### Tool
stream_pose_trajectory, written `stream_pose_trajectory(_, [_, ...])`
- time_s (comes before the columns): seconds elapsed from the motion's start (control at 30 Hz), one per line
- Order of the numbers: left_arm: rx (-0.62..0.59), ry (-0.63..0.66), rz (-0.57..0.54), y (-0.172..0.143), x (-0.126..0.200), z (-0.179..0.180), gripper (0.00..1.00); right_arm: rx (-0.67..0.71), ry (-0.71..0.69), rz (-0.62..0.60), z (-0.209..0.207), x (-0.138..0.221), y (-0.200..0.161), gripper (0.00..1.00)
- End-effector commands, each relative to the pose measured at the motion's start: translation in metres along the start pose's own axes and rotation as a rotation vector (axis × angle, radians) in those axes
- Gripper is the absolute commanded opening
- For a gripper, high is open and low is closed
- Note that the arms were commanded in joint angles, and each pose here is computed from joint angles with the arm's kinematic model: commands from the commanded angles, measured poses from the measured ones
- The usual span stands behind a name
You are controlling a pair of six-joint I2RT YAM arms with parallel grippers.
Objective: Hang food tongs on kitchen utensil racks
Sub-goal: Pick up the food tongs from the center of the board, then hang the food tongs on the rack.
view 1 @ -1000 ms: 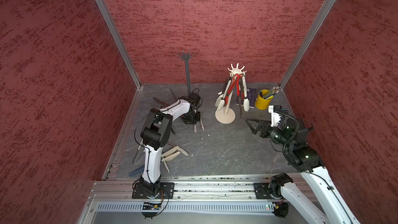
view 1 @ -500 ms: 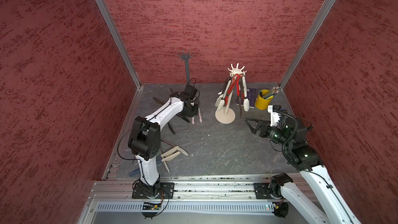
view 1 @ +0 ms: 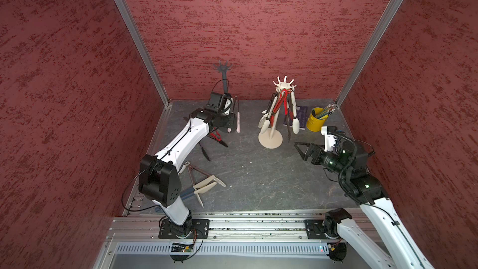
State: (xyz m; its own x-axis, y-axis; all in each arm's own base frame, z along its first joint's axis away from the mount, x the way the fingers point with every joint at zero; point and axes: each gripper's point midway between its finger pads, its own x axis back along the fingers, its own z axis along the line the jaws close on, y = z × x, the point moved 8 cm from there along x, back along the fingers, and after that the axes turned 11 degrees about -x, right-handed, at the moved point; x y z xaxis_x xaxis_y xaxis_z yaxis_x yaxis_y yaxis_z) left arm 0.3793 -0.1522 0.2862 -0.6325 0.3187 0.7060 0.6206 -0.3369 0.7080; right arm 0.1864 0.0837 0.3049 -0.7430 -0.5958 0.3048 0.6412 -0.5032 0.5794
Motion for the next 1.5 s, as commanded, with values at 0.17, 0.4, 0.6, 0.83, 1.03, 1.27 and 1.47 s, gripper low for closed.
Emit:
stream_pose_trajectory(0.17, [-0.074,-0.089,-0.221,0.029,0.020,0.017,0.02,0.023,0.002,-0.048,0.010,0.010,0.009,0.99])
stream_pose_trajectory(0.4, [-0.214,-0.207,-0.418,0.034,0.038,0.013,0.02,0.027,0.001,-0.050,0.011,0.011,0.010,0.99])
stream_pose_trajectory(0.6, [-0.295,-0.284,-0.515,0.040,0.048,0.017,0.02,0.027,0.000,-0.047,0.012,0.011,0.010,0.99])
stream_pose_trajectory(0.83, [-0.446,-0.392,-0.666,0.044,0.060,0.013,0.02,0.030,0.000,-0.047,0.012,0.012,0.010,0.99])
stream_pose_trajectory(1.03, [-0.507,-0.529,-0.704,0.050,0.061,0.010,0.02,0.028,-0.004,-0.049,0.011,0.015,0.008,0.99])
stream_pose_trajectory(1.27, [-0.561,-0.694,-0.694,0.057,0.060,0.004,0.00,0.029,-0.009,-0.050,0.011,0.018,0.006,0.99])
stream_pose_trajectory(1.47, [-0.585,-0.762,-0.675,0.063,0.055,0.004,0.00,0.032,-0.010,-0.044,0.012,0.020,0.006,0.99])
